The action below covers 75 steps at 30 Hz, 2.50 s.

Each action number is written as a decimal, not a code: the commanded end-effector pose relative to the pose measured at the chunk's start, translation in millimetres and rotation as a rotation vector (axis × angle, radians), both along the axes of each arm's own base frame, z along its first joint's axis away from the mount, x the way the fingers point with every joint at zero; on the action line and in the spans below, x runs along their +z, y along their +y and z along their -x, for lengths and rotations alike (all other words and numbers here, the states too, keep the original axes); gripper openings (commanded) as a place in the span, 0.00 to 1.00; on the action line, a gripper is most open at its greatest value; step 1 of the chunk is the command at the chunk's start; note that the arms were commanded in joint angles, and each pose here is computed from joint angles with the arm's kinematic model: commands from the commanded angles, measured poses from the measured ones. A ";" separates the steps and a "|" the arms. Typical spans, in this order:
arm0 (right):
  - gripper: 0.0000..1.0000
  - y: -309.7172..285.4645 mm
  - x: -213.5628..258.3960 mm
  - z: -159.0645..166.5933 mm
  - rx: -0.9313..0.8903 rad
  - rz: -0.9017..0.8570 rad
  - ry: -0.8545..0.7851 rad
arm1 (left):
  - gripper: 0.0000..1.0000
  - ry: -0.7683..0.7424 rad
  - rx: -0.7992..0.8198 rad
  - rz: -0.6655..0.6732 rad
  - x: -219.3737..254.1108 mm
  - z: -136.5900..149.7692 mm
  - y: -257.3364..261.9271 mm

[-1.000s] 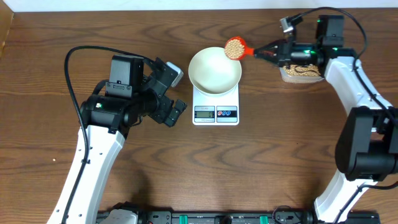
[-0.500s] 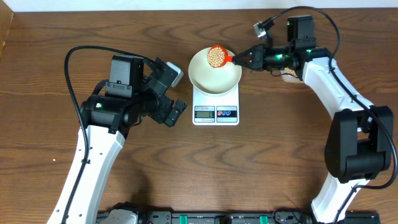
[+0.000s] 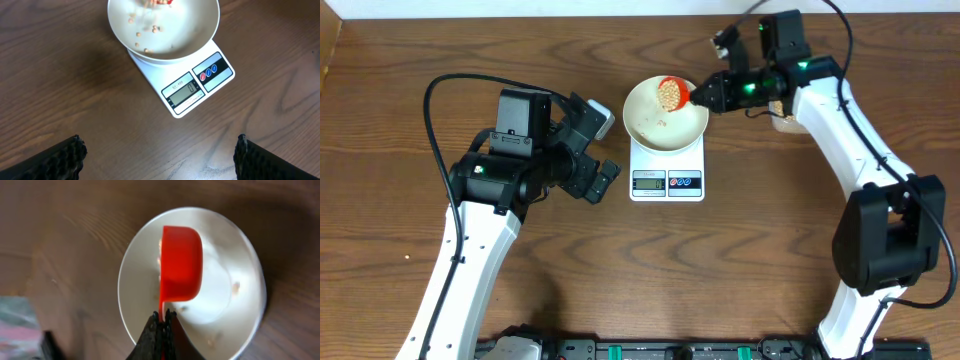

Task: Scoop item into bowl and weigh 50g on scale
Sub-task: 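Carry the scoop over the white bowl and tip beans into it, then return the empty scoop to the bean tub with the right gripper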

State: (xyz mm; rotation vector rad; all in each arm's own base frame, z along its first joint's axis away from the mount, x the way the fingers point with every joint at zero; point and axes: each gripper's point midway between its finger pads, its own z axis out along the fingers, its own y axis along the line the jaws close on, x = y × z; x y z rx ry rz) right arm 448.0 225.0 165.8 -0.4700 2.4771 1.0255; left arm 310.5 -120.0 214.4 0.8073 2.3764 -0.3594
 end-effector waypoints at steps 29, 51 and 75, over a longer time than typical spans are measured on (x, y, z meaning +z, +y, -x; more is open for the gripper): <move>0.01 16.5 11.2 -5.7 0.118 0.715 -0.448 | 0.97 -0.019 -0.010 -0.008 5.2 -1.7 -0.2; 0.01 2.0 72.8 0.7 0.099 0.323 -0.386 | 0.97 -0.019 -0.010 -0.008 5.2 -1.7 -0.2; 0.01 -240.6 92.9 0.7 -0.508 0.436 -0.136 | 0.97 -0.019 -0.009 -0.008 5.2 -1.7 -0.2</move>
